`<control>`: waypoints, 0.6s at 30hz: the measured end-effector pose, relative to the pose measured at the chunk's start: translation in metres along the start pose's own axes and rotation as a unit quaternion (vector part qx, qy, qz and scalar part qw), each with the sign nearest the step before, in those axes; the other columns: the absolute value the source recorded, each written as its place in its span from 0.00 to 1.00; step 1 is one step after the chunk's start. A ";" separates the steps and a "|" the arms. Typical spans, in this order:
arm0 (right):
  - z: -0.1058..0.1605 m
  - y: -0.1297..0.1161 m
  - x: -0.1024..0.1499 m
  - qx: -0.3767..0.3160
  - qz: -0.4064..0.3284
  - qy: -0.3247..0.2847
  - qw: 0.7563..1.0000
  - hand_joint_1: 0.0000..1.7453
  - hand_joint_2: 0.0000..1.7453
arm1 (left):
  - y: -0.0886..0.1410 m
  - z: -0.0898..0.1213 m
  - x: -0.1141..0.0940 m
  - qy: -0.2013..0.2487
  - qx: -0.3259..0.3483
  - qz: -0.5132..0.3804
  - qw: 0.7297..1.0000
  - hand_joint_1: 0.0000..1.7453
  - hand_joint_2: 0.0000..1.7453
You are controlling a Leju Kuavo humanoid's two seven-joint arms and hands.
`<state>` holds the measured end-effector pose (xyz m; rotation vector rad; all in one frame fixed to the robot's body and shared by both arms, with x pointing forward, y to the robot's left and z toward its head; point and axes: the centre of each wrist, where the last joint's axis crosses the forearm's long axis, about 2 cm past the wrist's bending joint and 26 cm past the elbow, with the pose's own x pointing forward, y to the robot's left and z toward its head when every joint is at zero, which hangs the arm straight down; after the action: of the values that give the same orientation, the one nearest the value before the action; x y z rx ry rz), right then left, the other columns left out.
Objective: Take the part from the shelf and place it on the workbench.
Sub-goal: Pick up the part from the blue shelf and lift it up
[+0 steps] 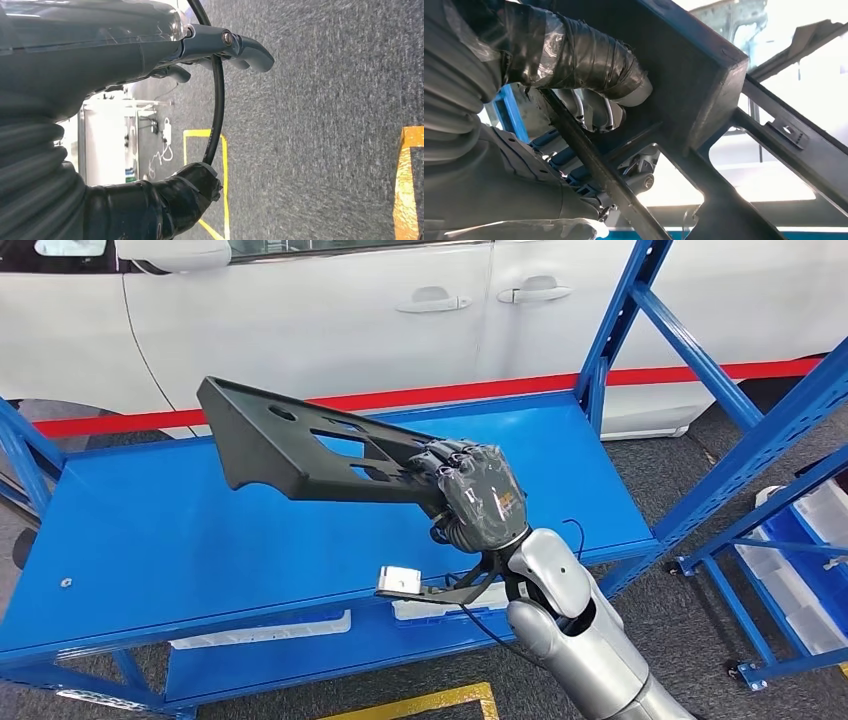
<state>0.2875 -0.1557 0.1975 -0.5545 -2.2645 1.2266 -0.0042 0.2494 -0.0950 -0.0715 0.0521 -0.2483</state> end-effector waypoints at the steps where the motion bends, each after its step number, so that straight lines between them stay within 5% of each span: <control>1: 0.000 -0.001 0.000 -0.003 0.004 -0.002 1.000 1.00 1.00 | 0.000 0.000 0.000 -0.002 -0.001 -0.003 1.000 0.00 1.00; 18: 0.011 -0.018 0.004 -0.056 0.071 -0.105 0.990 1.00 1.00 | 0.003 0.000 0.006 -0.028 0.001 -0.061 0.998 0.00 1.00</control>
<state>0.2753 -0.1696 0.2090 -0.6661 -2.5193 1.2849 0.0025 0.2505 -0.0955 -0.0802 -0.0078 -0.3680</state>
